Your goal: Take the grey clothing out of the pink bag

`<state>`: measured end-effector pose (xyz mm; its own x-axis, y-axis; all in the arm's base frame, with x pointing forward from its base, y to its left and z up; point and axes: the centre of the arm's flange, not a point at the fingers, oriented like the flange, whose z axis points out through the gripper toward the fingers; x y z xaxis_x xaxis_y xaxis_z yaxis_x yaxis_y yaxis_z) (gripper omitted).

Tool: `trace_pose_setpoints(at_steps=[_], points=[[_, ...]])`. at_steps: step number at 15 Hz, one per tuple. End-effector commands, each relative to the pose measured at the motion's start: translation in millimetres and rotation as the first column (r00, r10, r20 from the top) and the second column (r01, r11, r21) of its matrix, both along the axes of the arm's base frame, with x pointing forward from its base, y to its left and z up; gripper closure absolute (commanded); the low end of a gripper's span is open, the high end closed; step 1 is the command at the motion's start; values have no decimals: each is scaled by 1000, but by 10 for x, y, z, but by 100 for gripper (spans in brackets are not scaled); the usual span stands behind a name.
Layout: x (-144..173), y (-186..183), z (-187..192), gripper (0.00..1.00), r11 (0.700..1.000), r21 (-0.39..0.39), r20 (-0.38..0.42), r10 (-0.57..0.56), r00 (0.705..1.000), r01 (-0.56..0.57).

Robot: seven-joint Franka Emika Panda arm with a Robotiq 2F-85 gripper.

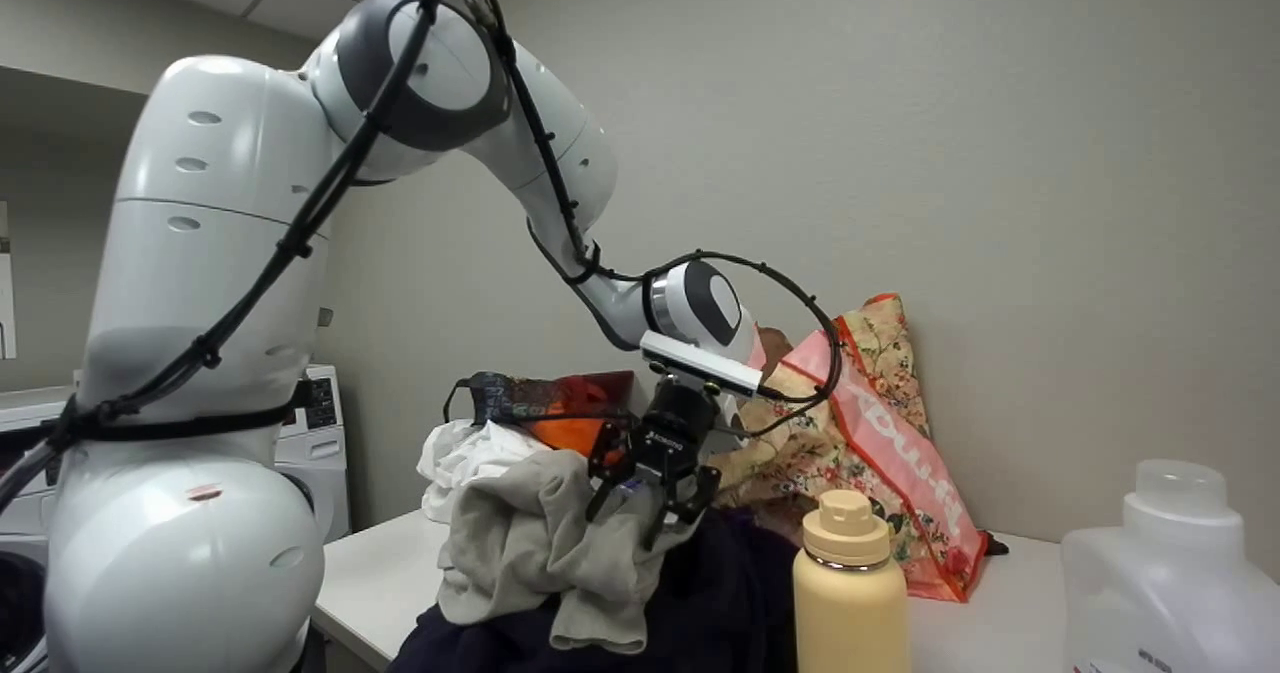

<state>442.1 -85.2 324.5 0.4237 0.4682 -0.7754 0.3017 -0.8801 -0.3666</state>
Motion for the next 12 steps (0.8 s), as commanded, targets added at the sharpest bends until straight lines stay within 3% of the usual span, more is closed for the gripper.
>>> trace_pose_setpoints(at_steps=[1, 2, 4, 7, 10, 12], points=[[204, -34, 617, 5, 995, 16, 168, -96, 981, 94], [271, -43, 818, 0, 993, 32, 212, -117, 970, 113], [382, -34, 1182, 0, 987, 72, 304, -159, 939, 143], [517, 72, 1691, 0, 969, 164, 428, -241, 871, 187], [682, 257, 2006, 0, 947, 242, 547, -313, 776, 211], [847, 360, 2036, 0, 937, 276, 635, -344, 692, 213]])
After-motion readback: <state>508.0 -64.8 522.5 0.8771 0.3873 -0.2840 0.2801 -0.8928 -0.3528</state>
